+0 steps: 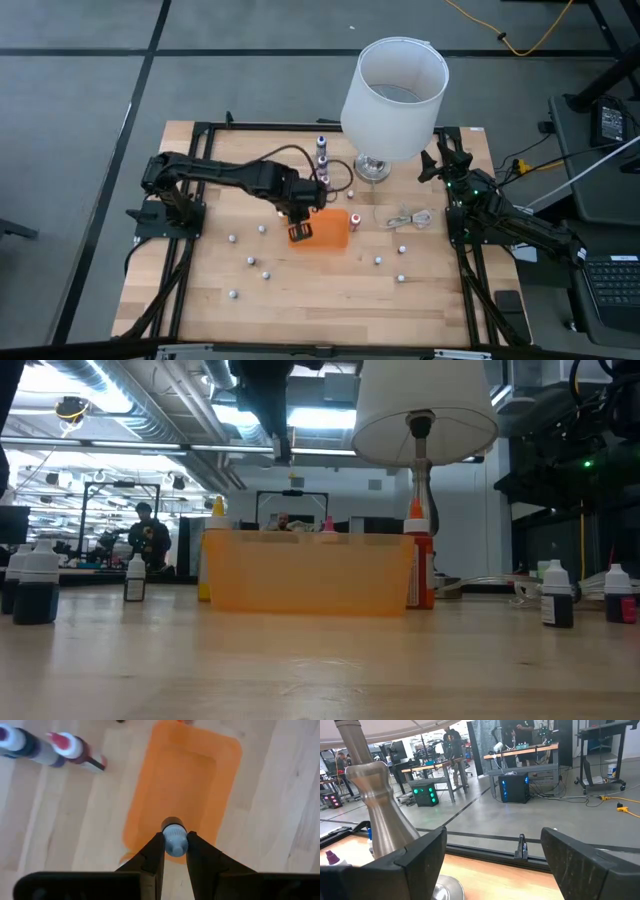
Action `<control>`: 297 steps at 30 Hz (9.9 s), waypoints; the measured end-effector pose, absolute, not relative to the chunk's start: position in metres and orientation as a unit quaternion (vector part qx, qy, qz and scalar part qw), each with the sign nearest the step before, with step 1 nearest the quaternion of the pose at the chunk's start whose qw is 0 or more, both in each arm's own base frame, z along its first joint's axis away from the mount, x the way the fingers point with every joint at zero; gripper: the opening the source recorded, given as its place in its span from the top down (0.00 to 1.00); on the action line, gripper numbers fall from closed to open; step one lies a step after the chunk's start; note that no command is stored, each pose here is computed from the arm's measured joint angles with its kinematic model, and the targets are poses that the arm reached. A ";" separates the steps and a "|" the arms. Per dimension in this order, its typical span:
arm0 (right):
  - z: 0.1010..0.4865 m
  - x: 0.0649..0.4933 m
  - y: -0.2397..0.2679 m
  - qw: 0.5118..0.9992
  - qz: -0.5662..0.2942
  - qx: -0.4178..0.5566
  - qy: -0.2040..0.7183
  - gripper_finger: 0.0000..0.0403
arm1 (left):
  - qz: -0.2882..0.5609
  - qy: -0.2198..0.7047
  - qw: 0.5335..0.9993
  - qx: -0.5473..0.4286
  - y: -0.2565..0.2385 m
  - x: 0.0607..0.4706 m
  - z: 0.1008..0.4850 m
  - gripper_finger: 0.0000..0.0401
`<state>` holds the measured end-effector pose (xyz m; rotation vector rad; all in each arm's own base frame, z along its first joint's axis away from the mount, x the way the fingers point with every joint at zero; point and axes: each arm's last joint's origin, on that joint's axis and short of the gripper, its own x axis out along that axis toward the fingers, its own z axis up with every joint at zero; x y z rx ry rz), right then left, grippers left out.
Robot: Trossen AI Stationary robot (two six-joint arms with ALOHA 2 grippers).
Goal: Pick & Place food coloring
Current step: Put the small green food coloring bottle into the orange bin, then put the left small red food coloring bottle into the orange bin
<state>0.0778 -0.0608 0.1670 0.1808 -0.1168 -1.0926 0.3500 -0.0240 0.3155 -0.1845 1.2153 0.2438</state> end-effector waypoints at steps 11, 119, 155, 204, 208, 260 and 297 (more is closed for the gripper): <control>0.167 0.078 -0.061 0.849 -0.518 0.086 -0.056 0.20 | 0.078 0.557 0.823 -0.077 -0.042 0.379 0.287 0.86; 0.167 0.078 -0.061 0.849 -0.518 0.086 -0.056 0.20 | 0.390 0.508 0.748 -0.173 -0.018 0.338 0.352 0.45; 0.167 0.078 -0.061 0.849 -0.519 0.086 -0.056 0.20 | 0.552 0.506 0.555 -0.363 -0.053 0.202 0.251 0.45; 0.167 0.078 -0.061 0.849 -0.518 0.086 -0.055 0.20 | 0.455 0.560 0.556 -0.412 -0.069 0.187 0.169 0.82; 0.167 0.078 -0.061 0.849 -0.518 0.086 -0.056 0.20 | 0.428 0.550 0.579 -0.423 -0.066 0.194 0.184 0.83; 0.167 0.078 -0.061 0.849 -0.518 0.086 -0.056 0.20 | 0.089 0.607 0.775 -0.153 -0.037 0.347 0.320 0.84; 0.167 0.078 -0.061 0.849 -0.518 0.086 -0.056 0.20 | 0.069 0.667 0.742 -0.023 -0.053 0.371 0.200 0.85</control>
